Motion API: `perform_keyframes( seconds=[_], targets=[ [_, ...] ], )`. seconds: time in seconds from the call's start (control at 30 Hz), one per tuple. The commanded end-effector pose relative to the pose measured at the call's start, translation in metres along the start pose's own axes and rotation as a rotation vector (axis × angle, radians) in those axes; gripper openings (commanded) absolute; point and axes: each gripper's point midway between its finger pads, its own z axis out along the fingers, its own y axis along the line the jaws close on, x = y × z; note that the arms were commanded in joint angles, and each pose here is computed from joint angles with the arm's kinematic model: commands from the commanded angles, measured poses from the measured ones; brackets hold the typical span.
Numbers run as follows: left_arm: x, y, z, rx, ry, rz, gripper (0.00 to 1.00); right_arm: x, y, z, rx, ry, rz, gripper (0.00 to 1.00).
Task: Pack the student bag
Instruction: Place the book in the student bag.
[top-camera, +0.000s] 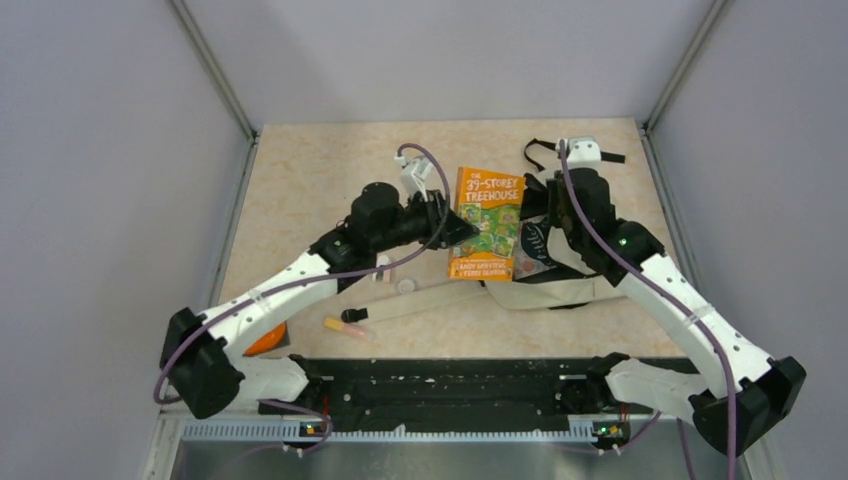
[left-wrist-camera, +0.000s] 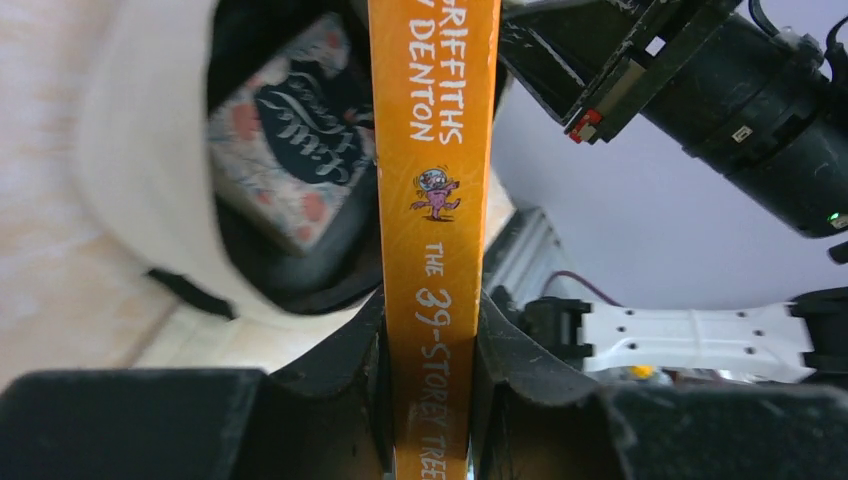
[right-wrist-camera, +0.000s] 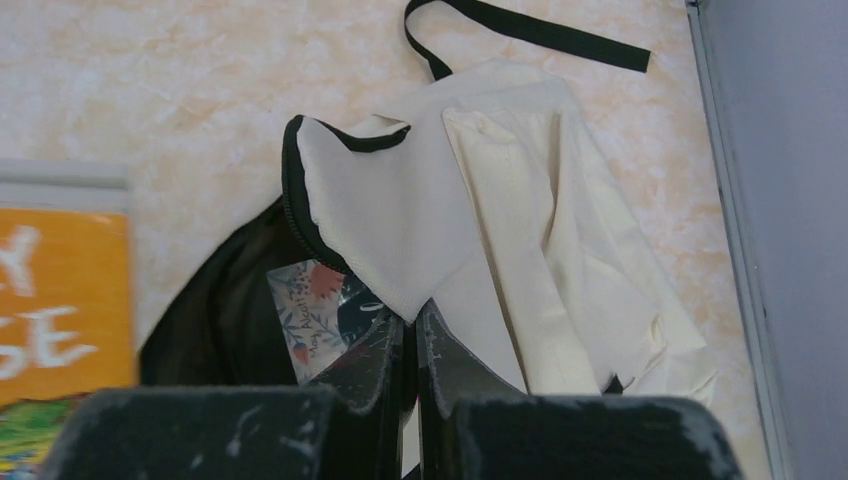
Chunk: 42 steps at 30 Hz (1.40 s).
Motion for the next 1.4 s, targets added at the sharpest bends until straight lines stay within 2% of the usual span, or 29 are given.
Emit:
perform_keyframes(
  seconds=[0.0,0.1,0.27,0.6,0.87,1.17,1.37],
  targets=[
    [-0.022,-0.057,0.021,0.29,-0.086,-0.114,0.0,-0.037,0.001,-0.014,-0.057,-0.152,0.127,0.0],
    [-0.016,-0.046,0.041,0.303,-0.092,-0.147,0.0,-0.043,0.001,-0.019,-0.074,-0.177,0.146,0.0],
    [-0.014,-0.029,0.067,0.268,-0.094,-0.114,0.0,-0.045,0.002,-0.024,-0.091,-0.183,0.15,0.0],
    [0.026,0.04,0.122,0.125,-0.006,-0.188,0.0,-0.052,0.003,-0.035,-0.135,-0.215,0.181,0.0],
    [0.032,0.09,0.143,-0.046,-0.049,-0.18,0.0,-0.053,0.001,-0.043,-0.146,-0.223,0.183,0.0],
    [-0.003,0.075,0.176,-0.011,-0.176,-0.266,0.0,-0.043,0.008,-0.039,-0.176,-0.202,0.187,0.0],
    [0.007,0.061,0.21,0.004,-0.208,-0.296,0.0,-0.033,0.019,-0.032,-0.213,-0.176,0.185,0.0]
  ],
)
